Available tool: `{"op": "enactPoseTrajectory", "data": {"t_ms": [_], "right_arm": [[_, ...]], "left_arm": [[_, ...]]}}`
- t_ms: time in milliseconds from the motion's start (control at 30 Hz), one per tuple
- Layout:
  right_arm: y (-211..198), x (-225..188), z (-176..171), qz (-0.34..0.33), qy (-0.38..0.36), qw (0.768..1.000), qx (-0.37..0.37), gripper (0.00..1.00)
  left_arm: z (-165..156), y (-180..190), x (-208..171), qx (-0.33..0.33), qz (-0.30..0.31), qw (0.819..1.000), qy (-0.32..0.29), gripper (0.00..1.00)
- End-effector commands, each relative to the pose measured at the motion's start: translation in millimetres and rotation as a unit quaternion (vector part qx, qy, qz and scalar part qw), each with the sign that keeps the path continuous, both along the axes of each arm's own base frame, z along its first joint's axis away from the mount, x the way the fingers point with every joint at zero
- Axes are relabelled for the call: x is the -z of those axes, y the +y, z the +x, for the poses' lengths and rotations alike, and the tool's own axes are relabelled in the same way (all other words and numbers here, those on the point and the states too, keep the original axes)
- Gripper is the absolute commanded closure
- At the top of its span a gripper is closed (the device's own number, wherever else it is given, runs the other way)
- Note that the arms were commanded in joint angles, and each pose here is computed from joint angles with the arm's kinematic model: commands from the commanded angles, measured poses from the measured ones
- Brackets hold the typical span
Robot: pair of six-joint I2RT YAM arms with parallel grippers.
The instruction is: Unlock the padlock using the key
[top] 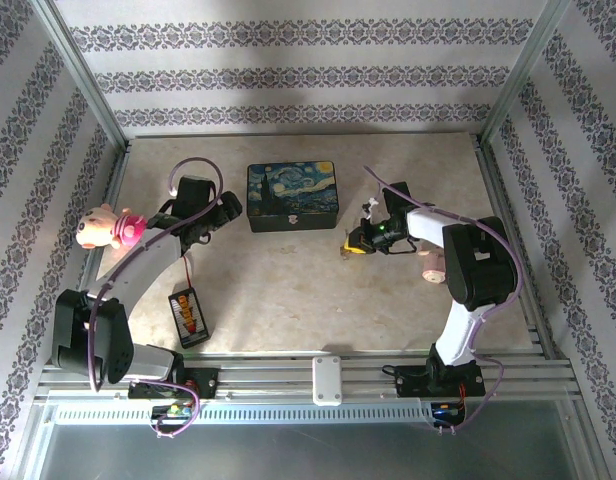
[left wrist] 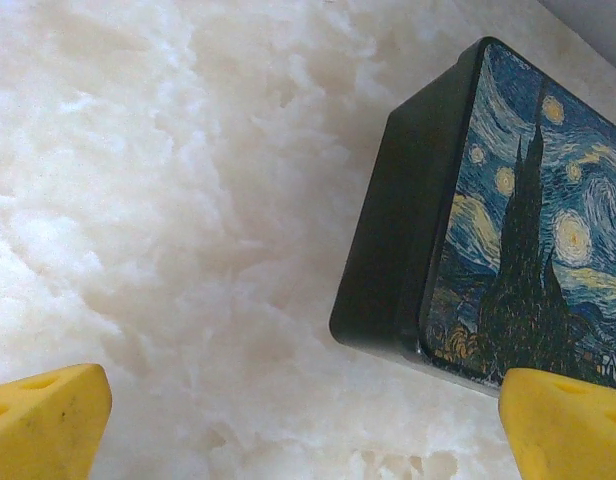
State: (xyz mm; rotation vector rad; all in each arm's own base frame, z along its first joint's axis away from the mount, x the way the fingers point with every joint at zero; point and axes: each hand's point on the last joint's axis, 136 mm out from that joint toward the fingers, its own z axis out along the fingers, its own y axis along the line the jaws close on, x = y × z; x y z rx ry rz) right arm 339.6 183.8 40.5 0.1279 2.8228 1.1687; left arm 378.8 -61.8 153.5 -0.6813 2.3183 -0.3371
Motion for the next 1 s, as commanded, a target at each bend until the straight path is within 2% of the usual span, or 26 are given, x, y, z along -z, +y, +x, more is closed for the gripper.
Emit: {"op": "enactPoseTrajectory", "data": {"t_ms": [0, 100, 200, 367, 467, 533, 700, 967], "right_arm": [[-0.8, 1.4, -22.4, -0.005, 0.027, 1.0, -0.001, 1.0], [-8.3, 11.0, -27.5, -0.024, 0.039, 0.999, 0.008, 0.99], [-16.0, 18.7, -29.3, -0.04, 0.048, 0.998, 0.022, 0.93], [-23.1, 17.2, -30.2, -0.06, 0.044, 0.997, 0.031, 0.89], [-29.4, 13.2, -32.0, -0.078, 0.04, 0.995, 0.036, 0.8], [-32.7, 8.6, -33.4, -0.085, 0.036, 0.995, 0.041, 0.78], [-41.5, -10.9, -37.9, -0.103, 0.012, 0.993, 0.057, 0.63], [-61.6, -55.1, -46.0, -0.14, -0.046, 0.985, 0.091, 0.55]], "left_arm": [[-7.9, 13.6, -2.4, -0.023, 0.007, 1.0, 0.004, 0.01], [-7.9, 15.3, -3.8, -0.023, 0.01, 1.0, 0.004, 0.01], [-8.7, 16.4, -2.5, -0.025, 0.01, 1.0, 0.005, 0.01], [-11.1, 18.4, -0.3, -0.026, 0.011, 1.0, 0.01, 0.01], [-12.3, 20.2, -1.1, -0.028, 0.011, 0.999, 0.009, 0.01], [-13.0, 21.8, -1.5, -0.03, 0.012, 0.999, 0.009, 0.01], [-15.0, 25.1, -5.8, -0.031, 0.014, 0.999, 0.005, 0.01], [-23.3, 34.5, -17.6, -0.038, 0.021, 0.999, -0.011, 0.01]]}}
